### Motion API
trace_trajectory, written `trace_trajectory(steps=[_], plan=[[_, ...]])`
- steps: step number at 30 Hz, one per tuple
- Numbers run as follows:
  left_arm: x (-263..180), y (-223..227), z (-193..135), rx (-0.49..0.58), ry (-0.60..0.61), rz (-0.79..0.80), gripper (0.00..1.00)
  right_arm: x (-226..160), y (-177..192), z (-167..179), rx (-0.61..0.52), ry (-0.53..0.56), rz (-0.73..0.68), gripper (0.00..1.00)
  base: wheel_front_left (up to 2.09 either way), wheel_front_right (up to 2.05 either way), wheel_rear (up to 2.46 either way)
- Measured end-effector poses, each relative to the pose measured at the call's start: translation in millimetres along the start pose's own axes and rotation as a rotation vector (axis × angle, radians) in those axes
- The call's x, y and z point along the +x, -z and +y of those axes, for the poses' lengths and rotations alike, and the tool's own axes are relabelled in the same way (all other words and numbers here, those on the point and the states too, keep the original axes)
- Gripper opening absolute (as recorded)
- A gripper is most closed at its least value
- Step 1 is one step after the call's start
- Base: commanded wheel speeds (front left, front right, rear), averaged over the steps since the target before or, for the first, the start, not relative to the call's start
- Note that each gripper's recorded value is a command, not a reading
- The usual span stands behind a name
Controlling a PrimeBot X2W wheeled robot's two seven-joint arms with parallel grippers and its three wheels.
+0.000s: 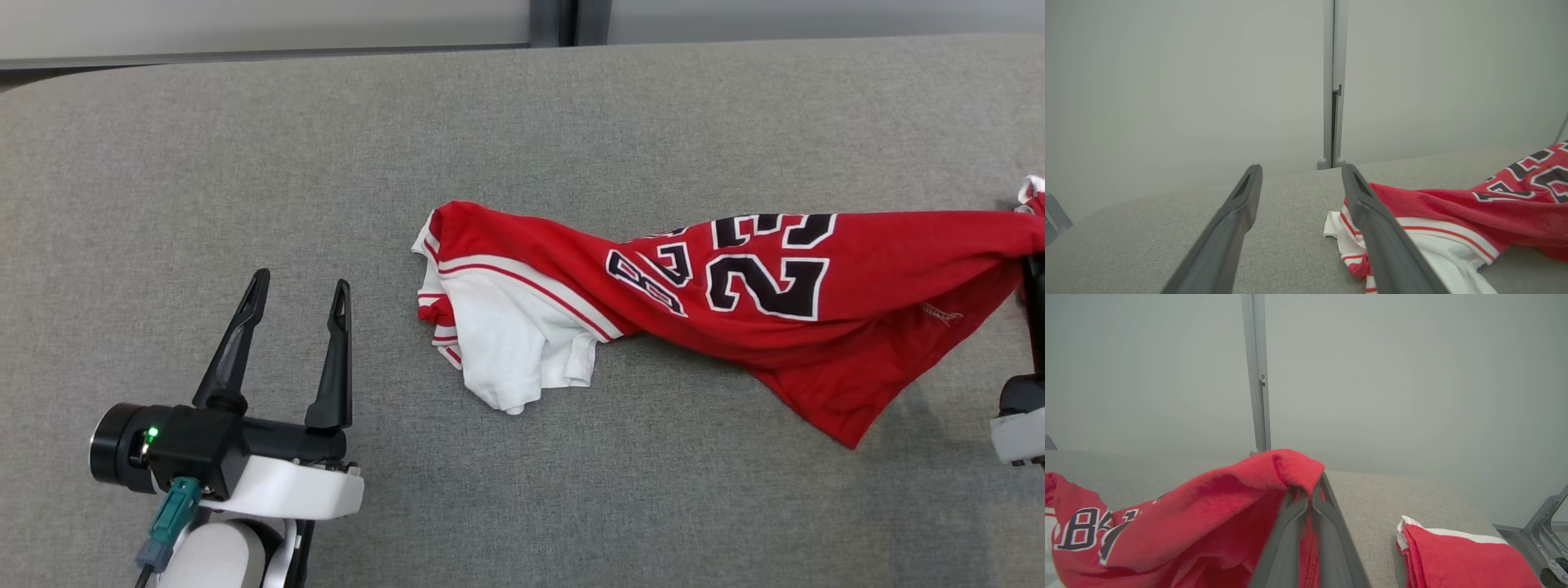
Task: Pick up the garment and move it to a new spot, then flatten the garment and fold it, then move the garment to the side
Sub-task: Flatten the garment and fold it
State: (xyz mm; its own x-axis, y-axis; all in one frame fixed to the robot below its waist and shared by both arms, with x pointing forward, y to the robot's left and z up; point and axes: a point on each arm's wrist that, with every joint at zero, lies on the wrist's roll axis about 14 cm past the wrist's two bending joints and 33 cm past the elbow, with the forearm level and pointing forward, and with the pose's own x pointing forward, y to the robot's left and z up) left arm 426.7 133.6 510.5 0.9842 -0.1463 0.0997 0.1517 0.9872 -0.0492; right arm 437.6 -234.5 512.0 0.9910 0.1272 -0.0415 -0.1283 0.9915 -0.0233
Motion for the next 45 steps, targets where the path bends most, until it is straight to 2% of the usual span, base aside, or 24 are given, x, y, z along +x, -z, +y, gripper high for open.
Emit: trace_trajectory(steps=[6, 14, 15, 16, 17, 20, 24, 29, 36, 41, 45], plan=[[16, 9, -3, -0.013, 0.015, 0.006, 1.00, 20, 40, -22, 0.030, 0.048, 0.128, 0.00, 0.00, 0.00, 0.00], [39, 38, -1, -0.014, 0.029, 0.048, 1.00, 90, 79, -33, 0.020, 0.017, 0.215, 0.00, 0.00, 0.00, 0.00], [41, 44, -1, -0.015, 0.028, 0.060, 1.00, 97, 88, -32, 0.029, 0.016, 0.232, 0.24, 0.00, 0.00, 0.00], [42, 48, -1, -0.016, 0.031, 0.066, 1.00, 102, 100, -34, 0.025, 0.018, 0.268, 0.60, 0.00, 0.00, 0.00], [43, 52, 2, -0.012, 0.026, 0.077, 1.00, 106, 108, -32, 0.023, 0.010, 0.282, 1.00, 0.00, 0.00, 0.00], [40, 62, 8, -0.005, 0.012, 0.106, 1.00, 117, 119, -22, 0.033, -0.012, 0.266, 1.00, 0.00, 0.00, 0.00], [38, 62, 12, -0.001, 0.000, 0.108, 1.00, 108, 114, -27, 0.041, 0.015, 0.206, 1.00, 0.00, 0.00, 0.00], [30, 55, 16, 0.004, -0.018, 0.103, 1.00, 80, 86, -28, 0.035, 0.036, 0.107, 1.00, 0.00, 0.00, 0.00], [10, 39, 17, 0.014, -0.030, 0.085, 1.00, 27, 44, 5, 0.033, -0.005, -0.011, 1.00, 0.00, 0.00, 0.00], [-5, 30, 13, 0.016, -0.025, 0.076, 1.00, -12, 35, 25, 0.061, -0.007, -0.003, 1.00, 0.00, 0.00, 0.00], [-11, 22, 8, 0.017, -0.013, 0.063, 1.00, -37, 30, 25, 0.077, 0.020, 0.009, 1.00, 0.00, 0.00, 0.00]])
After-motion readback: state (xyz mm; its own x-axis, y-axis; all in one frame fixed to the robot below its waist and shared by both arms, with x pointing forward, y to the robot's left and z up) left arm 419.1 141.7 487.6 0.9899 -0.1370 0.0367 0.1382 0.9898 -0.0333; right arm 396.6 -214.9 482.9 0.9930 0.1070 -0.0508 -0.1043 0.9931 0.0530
